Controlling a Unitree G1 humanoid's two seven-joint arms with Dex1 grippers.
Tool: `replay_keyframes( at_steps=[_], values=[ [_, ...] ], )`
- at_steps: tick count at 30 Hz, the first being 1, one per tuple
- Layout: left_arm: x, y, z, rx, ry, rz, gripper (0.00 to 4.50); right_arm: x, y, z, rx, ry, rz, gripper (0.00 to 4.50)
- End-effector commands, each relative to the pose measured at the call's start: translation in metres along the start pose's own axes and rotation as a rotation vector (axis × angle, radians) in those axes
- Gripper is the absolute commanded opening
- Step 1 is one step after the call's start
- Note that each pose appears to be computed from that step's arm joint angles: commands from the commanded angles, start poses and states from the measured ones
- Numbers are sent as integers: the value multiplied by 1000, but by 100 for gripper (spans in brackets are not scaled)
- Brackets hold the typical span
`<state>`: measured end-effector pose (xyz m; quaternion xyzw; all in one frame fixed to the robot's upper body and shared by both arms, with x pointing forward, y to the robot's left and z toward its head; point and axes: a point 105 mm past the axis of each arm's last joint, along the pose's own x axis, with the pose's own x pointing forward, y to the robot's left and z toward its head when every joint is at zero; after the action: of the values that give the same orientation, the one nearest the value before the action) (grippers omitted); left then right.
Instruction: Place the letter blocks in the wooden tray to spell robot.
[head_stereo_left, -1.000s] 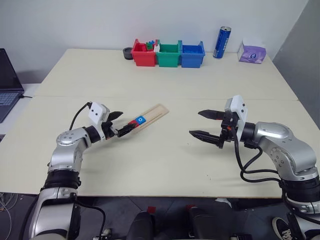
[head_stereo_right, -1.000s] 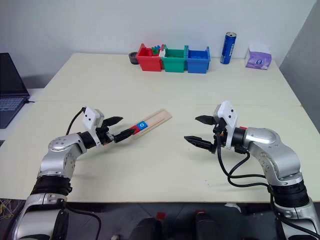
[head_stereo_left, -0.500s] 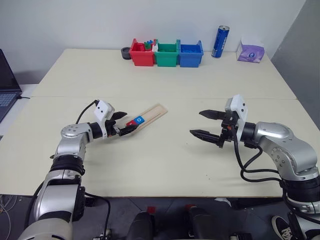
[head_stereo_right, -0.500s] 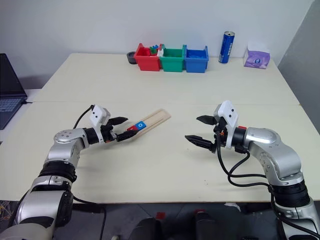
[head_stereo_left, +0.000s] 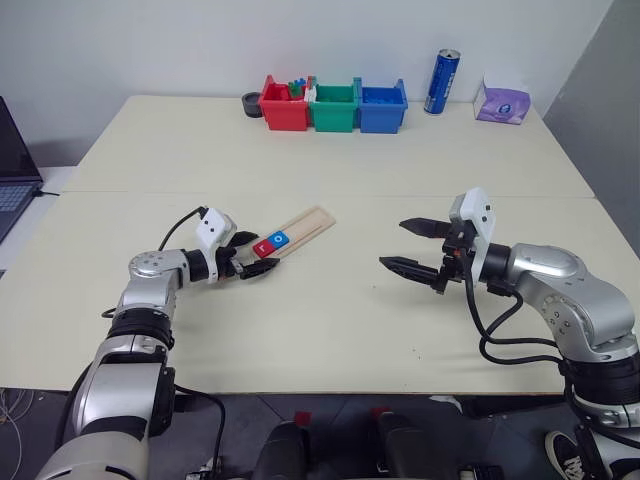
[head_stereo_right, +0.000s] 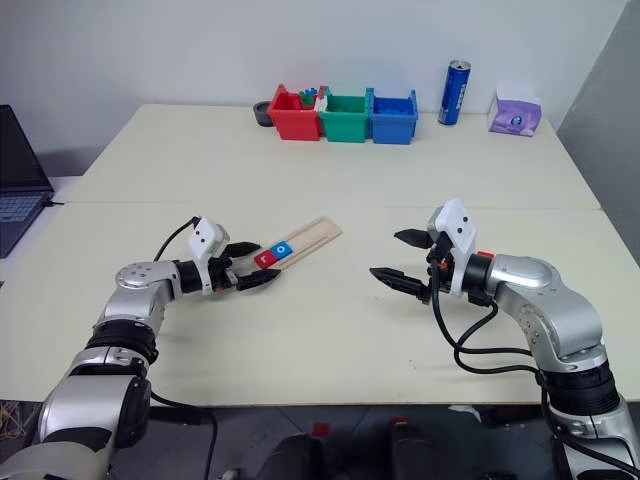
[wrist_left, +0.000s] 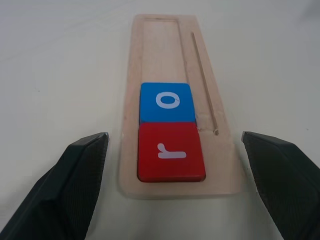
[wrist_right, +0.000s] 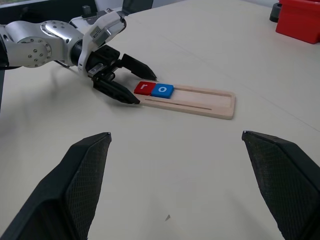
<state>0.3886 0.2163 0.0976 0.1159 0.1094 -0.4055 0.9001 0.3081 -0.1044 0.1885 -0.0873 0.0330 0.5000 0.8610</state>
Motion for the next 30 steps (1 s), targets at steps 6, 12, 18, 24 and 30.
replay_keyframes(
  at_steps=[6,12,18,24,30],
  values=[
    [5,2,0,40,29,7,450,-3,1,19,-40,-54,0,446],
    [7,3,-1,39,35,11,450,-4,2,20,-38,-53,-2,446],
    [9,3,1,41,31,9,337,-5,0,20,-39,-51,-8,450],
    [10,3,2,49,34,3,337,-6,-1,18,-38,-47,-11,450],
    [23,-22,13,110,-14,-152,337,-10,0,14,-52,-26,-9,450]
  ],
)
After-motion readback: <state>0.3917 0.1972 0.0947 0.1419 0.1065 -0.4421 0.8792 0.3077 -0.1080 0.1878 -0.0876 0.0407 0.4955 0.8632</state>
